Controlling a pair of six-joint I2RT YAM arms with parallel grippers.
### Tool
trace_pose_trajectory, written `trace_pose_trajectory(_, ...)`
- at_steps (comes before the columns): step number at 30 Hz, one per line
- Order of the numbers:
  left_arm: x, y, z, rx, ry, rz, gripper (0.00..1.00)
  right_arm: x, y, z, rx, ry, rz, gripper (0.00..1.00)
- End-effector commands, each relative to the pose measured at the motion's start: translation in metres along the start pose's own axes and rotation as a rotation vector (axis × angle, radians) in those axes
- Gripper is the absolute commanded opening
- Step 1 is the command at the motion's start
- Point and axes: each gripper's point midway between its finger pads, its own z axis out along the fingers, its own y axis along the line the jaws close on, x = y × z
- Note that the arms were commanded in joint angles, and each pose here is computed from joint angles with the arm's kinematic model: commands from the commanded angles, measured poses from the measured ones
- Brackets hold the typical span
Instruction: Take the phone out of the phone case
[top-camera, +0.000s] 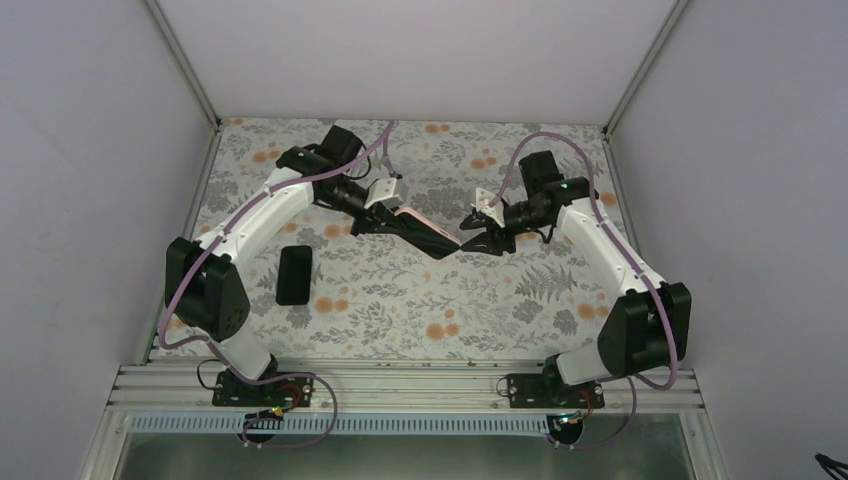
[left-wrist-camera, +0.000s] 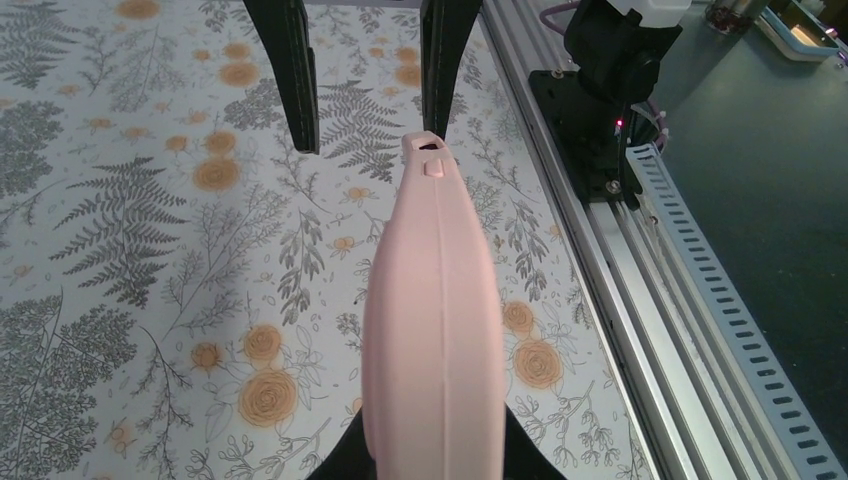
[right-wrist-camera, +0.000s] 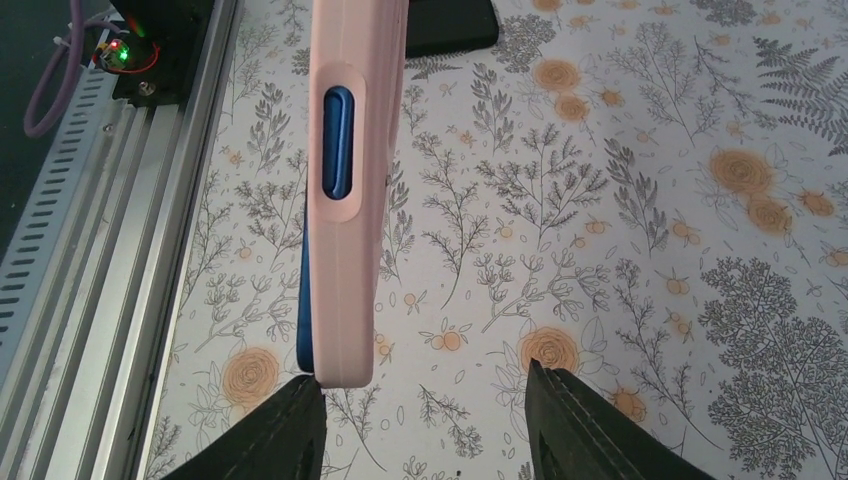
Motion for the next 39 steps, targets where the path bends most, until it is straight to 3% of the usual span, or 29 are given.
trace_pose_trajectory(1,-0.032,-0.015,-0.008,0.041,-0.100,0.083,0.02,-0.015,-0.016,-0.001,0.041,-0.042,-0.024,0.51)
trace_pose_trajectory(12,-0.041,-0.030,0.001,0.138,-0.152,0.055,0.02,-0.029,-0.037,-0.001,0.105,-0.072,-0.039,0.51)
trace_pose_trajectory(28,-0.045,-0.036,0.016,0.213,-0.178,0.025,0.02,-0.069,-0.033,0.015,0.098,-0.114,-0.070,0.54)
trace_pose_trajectory(39,-0.046,-0.022,0.020,0.164,-0.168,0.027,0.02,-0.098,0.004,0.046,-0.213,-0.195,-0.058,0.56)
